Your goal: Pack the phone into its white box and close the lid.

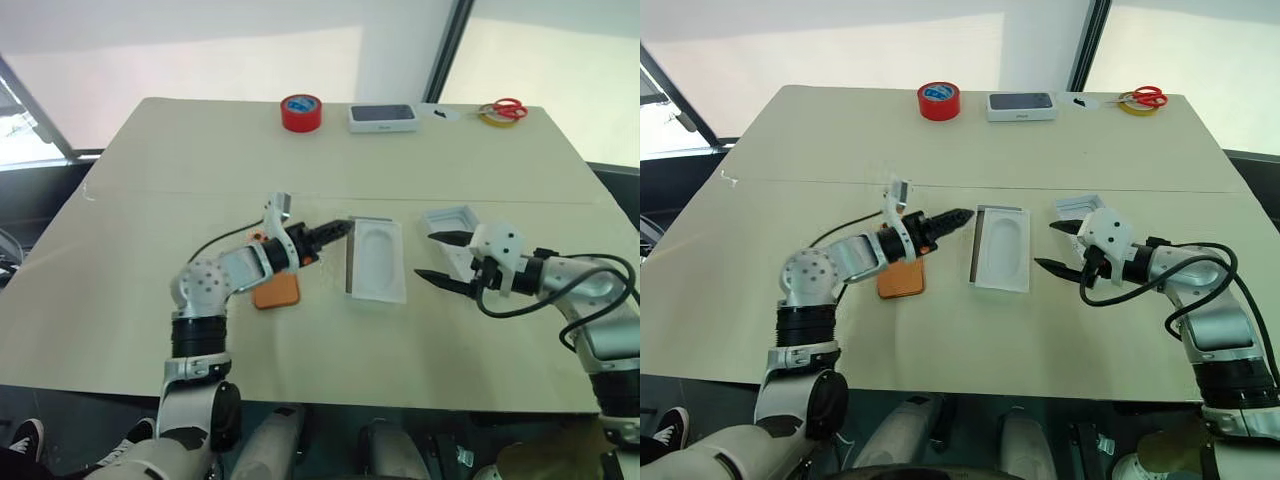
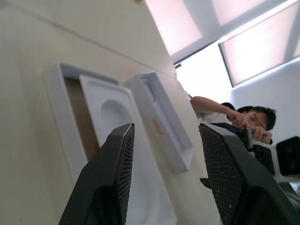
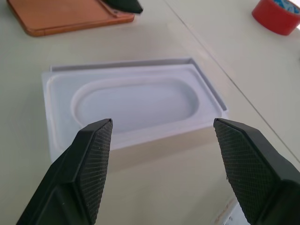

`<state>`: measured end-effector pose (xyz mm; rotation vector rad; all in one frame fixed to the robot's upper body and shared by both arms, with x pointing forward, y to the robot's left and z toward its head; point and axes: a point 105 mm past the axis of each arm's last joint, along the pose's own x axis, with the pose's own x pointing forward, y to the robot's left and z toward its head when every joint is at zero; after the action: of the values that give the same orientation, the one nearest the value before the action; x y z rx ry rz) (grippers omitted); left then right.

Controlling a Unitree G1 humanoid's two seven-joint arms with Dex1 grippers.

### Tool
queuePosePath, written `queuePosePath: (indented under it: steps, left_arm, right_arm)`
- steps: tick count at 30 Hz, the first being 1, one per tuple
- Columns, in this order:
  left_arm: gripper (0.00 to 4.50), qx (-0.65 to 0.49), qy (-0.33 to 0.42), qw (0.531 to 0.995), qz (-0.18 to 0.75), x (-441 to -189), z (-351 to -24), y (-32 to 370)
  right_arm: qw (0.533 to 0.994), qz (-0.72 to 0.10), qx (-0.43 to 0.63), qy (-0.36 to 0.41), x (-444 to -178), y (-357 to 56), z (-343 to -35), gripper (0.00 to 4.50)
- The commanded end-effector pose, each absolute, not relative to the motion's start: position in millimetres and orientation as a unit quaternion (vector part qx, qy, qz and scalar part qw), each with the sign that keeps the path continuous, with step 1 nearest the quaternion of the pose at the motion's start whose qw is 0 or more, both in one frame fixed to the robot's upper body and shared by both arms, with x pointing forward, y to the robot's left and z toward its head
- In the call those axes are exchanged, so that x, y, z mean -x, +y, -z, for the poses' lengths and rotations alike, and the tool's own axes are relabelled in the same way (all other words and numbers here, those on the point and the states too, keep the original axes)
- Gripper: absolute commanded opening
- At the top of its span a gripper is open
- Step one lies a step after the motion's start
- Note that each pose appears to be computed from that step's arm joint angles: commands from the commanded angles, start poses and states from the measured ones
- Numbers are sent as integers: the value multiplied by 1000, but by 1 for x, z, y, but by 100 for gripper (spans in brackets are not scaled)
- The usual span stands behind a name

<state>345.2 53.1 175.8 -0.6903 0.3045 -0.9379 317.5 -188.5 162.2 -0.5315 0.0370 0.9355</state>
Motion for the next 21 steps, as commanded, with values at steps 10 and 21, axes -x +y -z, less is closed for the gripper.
queuePosePath:
  steps: [10,21]
  left_arm:
    - [234,-55,-46,870,488,-304,-175,144]
    - [234,-42,-60,888,454,-302,-176,157]
  right_arm:
    - [800,-467,375,39,-345,-133,-128,12]
    - [719,-498,483,26,-368,-95,-113,12]
